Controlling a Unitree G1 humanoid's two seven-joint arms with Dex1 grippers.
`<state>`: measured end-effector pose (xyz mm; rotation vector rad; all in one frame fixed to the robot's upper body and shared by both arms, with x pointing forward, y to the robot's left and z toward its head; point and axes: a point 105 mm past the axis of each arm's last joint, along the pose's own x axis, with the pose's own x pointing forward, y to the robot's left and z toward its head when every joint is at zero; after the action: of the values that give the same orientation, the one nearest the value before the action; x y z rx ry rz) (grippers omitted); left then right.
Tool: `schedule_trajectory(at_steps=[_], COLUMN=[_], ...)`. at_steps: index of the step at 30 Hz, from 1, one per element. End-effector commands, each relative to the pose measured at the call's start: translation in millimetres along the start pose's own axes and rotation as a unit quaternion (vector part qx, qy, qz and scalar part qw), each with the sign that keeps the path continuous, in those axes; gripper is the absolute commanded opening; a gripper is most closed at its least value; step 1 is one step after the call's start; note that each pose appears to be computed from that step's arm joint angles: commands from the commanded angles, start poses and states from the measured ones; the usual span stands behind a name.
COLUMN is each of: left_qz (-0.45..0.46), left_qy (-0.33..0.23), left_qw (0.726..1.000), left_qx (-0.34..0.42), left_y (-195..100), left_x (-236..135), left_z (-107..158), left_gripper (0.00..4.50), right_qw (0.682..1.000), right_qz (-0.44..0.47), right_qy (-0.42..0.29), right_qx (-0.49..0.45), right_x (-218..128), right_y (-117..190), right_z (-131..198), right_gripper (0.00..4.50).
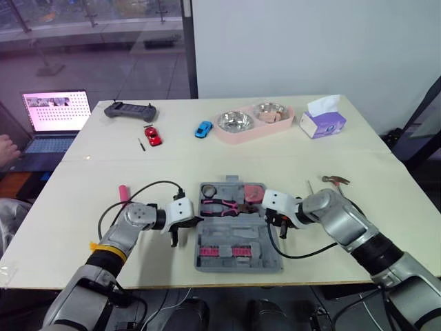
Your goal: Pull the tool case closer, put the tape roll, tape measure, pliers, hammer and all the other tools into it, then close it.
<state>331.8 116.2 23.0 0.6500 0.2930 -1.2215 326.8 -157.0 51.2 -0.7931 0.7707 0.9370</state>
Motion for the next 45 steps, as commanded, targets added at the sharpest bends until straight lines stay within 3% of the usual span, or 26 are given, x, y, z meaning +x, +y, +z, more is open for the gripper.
schedule_trajectory(at_steps=[1, 8, 32, 45], left_qz=[-0.003, 0.018, 0.007, 0.039], left_qy=[0.02, 0.022, 0.022, 0.052], left_qw=[1.0, 1.0, 0.999, 0.997], left_qx=[-0.007, -0.011, -0.027, -0.04], left_y=[-4.2, 8.8, -4.2, 3.5], left_x=[6.1, 1.2, -2.0, -30.2], left_z=[-8.8, -8.3, -9.4, -29.5], left_gripper=[0.07, 0.07, 0.07, 0.07], right_qw=[0.999, 0.999, 1.0, 0.999], right_qz=[-0.012, -0.022, -0.009, -0.031], right_qy=[-0.028, -0.034, -0.022, -0.011], right_qx=[-0.016, -0.017, -0.003, 0.01], right_x=[-6.2, -3.5, 2.3, -1.3], right_y=[-6.9, -11.2, -3.8, -12.6], right_z=[16.8, 20.1, 11.6, 2.0], right_gripper=[0.0, 0.0, 0.0, 0.0])
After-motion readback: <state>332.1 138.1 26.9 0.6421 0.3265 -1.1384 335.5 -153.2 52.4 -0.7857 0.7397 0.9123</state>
